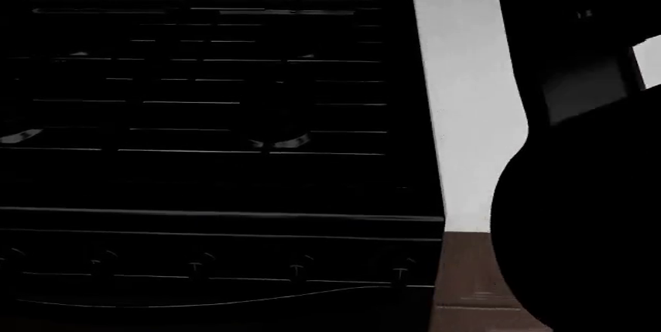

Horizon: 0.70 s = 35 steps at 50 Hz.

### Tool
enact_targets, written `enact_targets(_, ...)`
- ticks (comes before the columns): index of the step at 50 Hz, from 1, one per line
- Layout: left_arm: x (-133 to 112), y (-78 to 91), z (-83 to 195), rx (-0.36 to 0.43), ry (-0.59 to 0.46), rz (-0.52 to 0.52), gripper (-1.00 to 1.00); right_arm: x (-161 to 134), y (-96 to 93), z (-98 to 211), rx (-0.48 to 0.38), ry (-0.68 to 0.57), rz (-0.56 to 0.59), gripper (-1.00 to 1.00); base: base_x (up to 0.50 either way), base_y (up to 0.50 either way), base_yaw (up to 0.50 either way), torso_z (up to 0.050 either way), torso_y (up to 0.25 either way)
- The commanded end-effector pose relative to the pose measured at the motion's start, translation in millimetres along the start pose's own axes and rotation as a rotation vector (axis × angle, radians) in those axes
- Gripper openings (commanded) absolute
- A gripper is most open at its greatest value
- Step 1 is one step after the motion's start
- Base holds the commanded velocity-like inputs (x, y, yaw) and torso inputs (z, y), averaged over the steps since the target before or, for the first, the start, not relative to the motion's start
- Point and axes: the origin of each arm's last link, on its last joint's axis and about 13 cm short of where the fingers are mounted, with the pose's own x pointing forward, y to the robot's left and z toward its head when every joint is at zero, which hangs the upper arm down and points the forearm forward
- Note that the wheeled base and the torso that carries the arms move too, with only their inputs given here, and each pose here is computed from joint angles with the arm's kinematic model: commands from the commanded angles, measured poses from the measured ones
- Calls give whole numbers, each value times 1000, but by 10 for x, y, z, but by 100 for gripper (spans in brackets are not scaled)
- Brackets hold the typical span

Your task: Press the stop button on the microwave

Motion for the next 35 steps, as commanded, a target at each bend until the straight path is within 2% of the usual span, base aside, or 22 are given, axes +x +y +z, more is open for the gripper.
enact_targets(1, 5, -11, 19, 0, -5, -3, 100, -22, 2, 196, 45, -49, 25, 100, 500, -176, 0, 50, 105)
enact_targets(8, 5, -11, 19, 0, -5, -3, 100, -43, 52, 219, 76, -42, 43, 100, 483, -164, 0, 50, 107)
enact_targets(12, 5, -11, 19, 0, -5, -3, 100, -74, 92, 300, 90, -54, 62, 100, 0, 0, 0, 50, 107)
enact_targets(13, 5, -11, 19, 0, -5, -3, 100, -84, 99, 326, 67, -64, 60, 100, 0, 0, 0, 50, 107)
enact_targets(16, 5, -11, 19, 0, -5, -3, 100, -95, 96, 367, 117, -45, 58, 100, 0, 0, 0, 50, 106)
enact_targets(22, 5, -11, 19, 0, -5, -3, 100, -96, 104, 347, 140, -24, 50, 100, 0, 0, 0, 50, 107)
enact_targets(24, 5, -11, 19, 0, -5, -3, 100, -100, 118, 304, 87, -14, 55, 100, 0, 0, 0, 50, 106)
enact_targets(30, 5, -11, 19, 0, -5, -3, 100, -93, 148, 255, 68, -33, 63, 100, 195, 497, 0, 50, 107)
enact_targets(31, 5, -11, 19, 0, -5, -3, 100, -89, 145, 248, 94, -27, 52, 100, 0, 0, 0, 50, 105)
enact_targets(35, 5, -11, 19, 0, -5, -3, 100, -85, 142, 244, 76, -37, 48, 100, 0, 0, 0, 50, 107)
